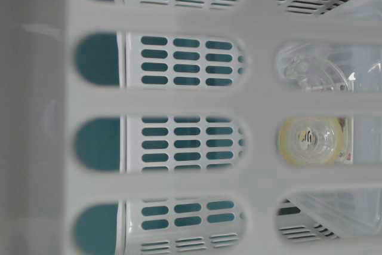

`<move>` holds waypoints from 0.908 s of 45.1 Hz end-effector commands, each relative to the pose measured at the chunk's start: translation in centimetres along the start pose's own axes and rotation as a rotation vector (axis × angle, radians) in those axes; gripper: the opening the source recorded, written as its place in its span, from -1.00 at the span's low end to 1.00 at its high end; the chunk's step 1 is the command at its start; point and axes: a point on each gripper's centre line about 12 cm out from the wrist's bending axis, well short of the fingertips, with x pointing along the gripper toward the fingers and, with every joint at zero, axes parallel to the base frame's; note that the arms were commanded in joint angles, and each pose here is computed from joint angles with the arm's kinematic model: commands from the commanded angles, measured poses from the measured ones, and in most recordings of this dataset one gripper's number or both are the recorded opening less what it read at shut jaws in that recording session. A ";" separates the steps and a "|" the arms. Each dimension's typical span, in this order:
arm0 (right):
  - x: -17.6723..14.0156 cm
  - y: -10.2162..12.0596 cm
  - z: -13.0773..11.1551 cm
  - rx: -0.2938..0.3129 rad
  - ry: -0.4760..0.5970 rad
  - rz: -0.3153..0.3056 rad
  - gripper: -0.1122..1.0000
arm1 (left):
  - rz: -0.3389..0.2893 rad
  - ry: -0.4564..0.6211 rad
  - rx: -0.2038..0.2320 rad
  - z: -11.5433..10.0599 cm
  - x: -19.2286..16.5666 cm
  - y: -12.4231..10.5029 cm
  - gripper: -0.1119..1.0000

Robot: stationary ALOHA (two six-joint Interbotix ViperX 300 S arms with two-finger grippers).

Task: Pick up the tape dispenser from the shopping basket with the left arm.
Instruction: 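Lower the left gripper into the basket and close on the tape dispenser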

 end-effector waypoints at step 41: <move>-0.8 0.0 -0.7 0.020 0.133 -0.002 -0.80 | -0.054 0.934 -0.011 1.3 18.2 -4.4 -0.80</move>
